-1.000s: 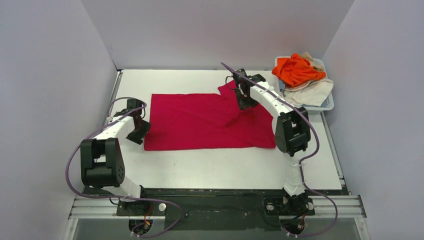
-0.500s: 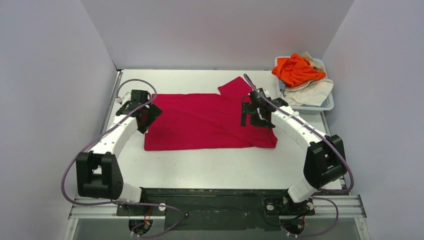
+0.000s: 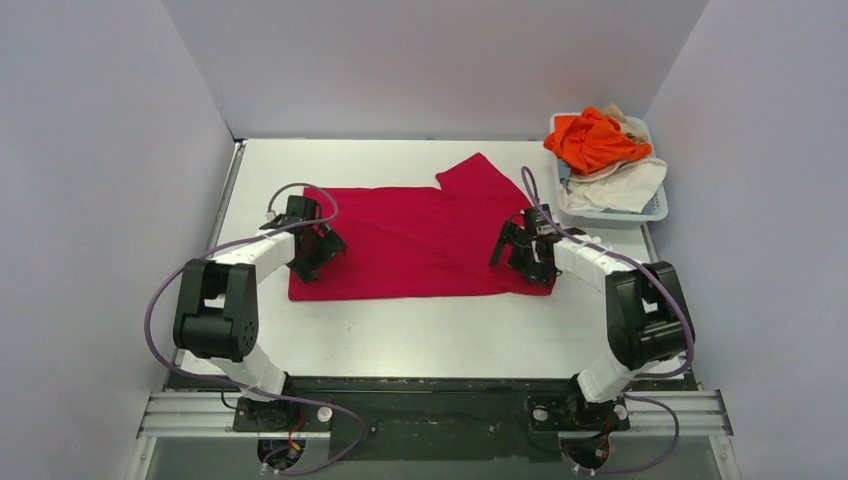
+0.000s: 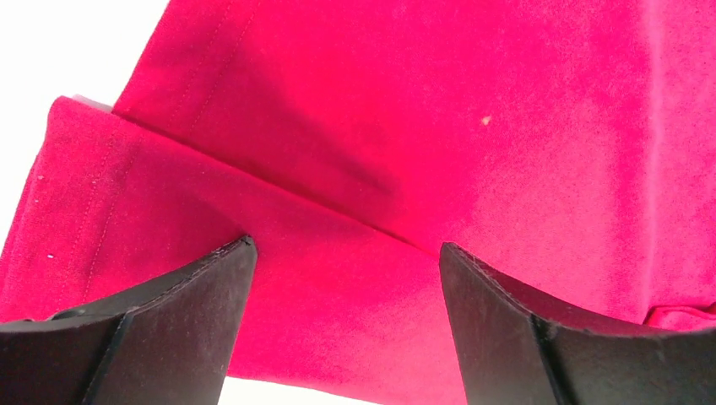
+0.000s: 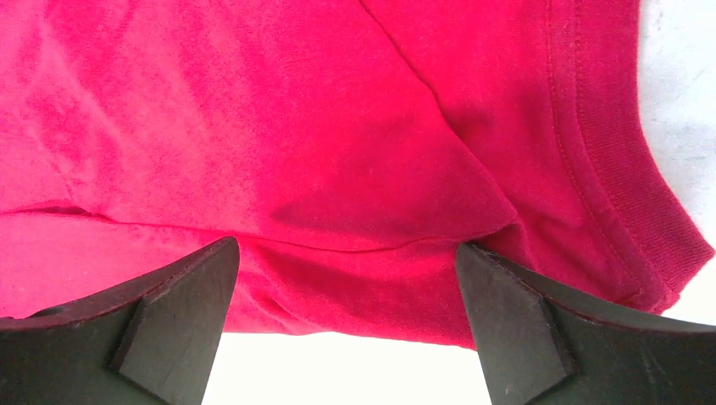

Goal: Fold and stack the t-shirts
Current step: Fold the flattened tshirt in 1/3 of the way

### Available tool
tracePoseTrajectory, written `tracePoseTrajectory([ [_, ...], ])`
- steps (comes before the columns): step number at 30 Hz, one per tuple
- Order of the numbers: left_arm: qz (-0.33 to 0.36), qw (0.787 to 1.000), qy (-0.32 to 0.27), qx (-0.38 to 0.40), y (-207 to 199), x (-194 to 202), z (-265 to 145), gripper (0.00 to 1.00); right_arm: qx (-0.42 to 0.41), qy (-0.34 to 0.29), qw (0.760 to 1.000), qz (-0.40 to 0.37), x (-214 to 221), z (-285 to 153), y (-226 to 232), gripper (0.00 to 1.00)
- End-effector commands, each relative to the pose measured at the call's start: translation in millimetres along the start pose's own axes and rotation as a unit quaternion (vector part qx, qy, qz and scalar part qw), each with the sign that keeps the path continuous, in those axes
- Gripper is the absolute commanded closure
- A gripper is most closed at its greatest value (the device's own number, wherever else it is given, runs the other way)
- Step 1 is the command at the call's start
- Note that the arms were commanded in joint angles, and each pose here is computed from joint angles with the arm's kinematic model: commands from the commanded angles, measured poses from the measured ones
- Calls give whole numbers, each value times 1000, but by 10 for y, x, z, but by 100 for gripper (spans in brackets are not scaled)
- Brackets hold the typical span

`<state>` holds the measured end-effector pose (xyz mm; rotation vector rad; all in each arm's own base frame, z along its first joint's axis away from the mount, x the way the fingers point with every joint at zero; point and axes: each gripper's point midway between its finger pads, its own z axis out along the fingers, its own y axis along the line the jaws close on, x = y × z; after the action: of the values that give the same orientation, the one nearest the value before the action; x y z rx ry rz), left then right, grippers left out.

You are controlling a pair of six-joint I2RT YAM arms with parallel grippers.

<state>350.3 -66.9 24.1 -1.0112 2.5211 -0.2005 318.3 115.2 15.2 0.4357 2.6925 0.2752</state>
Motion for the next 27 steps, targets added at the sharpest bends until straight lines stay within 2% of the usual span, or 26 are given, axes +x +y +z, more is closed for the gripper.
tracePoseTrajectory([
  [1, 13, 997, 32, -68, 550, 298, 88, 8, 45, 71, 996, 36, 689, 43, -451, 3],
  [6, 16, 997, 19, -78, 785, 410, -191, 7, 71, 92, 992, 54, 1203, -276, -797, 3],
  [8, 19, 995, 28, -96, 998, 567, -268, 7, 68, 101, 991, 62, 1387, -379, -866, 3],
  [13, 7, 993, 28, -112, 1225, 776, -432, 7, 88, 124, 986, 75, 1817, -595, -1101, 3],
  [16, 2, 994, 18, -110, 1314, 849, -555, 7, 74, 101, 988, 86, 1855, -717, -1074, 3],
  [20, -2, 999, -14, -37, 992, 669, -703, 7, 27, 38, 997, 65, 1515, -872, -825, 1],
  [23, 9, 998, -58, 14, 576, 295, -934, 6, 6, -25, 999, 22, 957, -1112, -533, 0],
  [27, 21, 994, -109, 14, 232, -219, -1135, 6, -4, -83, 996, -25, 243, -1259, -125, 0],
])
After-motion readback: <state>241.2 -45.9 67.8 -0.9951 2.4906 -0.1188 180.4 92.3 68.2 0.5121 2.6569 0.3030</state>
